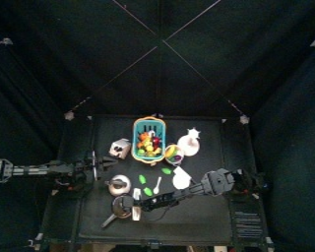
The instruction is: Place pot lid below plate and grab pan
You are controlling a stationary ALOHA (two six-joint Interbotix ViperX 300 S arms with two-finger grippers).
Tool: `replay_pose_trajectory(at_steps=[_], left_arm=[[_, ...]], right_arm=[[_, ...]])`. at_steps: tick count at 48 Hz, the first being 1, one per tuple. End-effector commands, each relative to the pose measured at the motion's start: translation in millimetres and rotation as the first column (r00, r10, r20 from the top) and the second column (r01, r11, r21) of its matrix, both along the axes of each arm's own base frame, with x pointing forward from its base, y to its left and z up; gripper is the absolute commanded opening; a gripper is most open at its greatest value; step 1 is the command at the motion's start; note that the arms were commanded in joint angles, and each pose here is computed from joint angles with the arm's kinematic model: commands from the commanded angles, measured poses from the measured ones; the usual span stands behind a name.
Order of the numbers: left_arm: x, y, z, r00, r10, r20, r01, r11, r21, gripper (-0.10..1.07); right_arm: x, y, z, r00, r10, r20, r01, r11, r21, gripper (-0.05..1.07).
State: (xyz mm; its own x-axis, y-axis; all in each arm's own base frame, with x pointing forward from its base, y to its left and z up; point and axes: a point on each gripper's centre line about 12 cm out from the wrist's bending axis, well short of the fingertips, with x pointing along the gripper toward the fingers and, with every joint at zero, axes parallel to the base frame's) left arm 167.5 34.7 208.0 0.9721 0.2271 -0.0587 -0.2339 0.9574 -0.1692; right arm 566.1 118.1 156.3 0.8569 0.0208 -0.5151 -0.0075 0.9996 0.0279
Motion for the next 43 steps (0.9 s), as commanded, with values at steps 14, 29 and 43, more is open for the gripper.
replay_pose_trajectory(at_steps=[14,29,43], left_arm=[[2,0.4,4.3,1.000,0.002,0.011,-0.002,1.000,-0.004,0.58],[2,-1.1,4.3,1.000,-0.007,0.011,0.007,1.000,0.001,0.58],[3,-2.6,7.0,1.000,-0.017,0.018,0.017,1.000,0.003,0.58]], right_arm=[[-69,-20,75.0,0.998,-0.044,0.038,0.045,0.999,-0.021,0.63],[-154,-20,42.9,0.971,-0.166,-0.175,0.169,0.986,0.004,0.63],[-220,-6,19.6,0.919,-0.201,-0.340,0.230,0.972,0.048,0.63]])
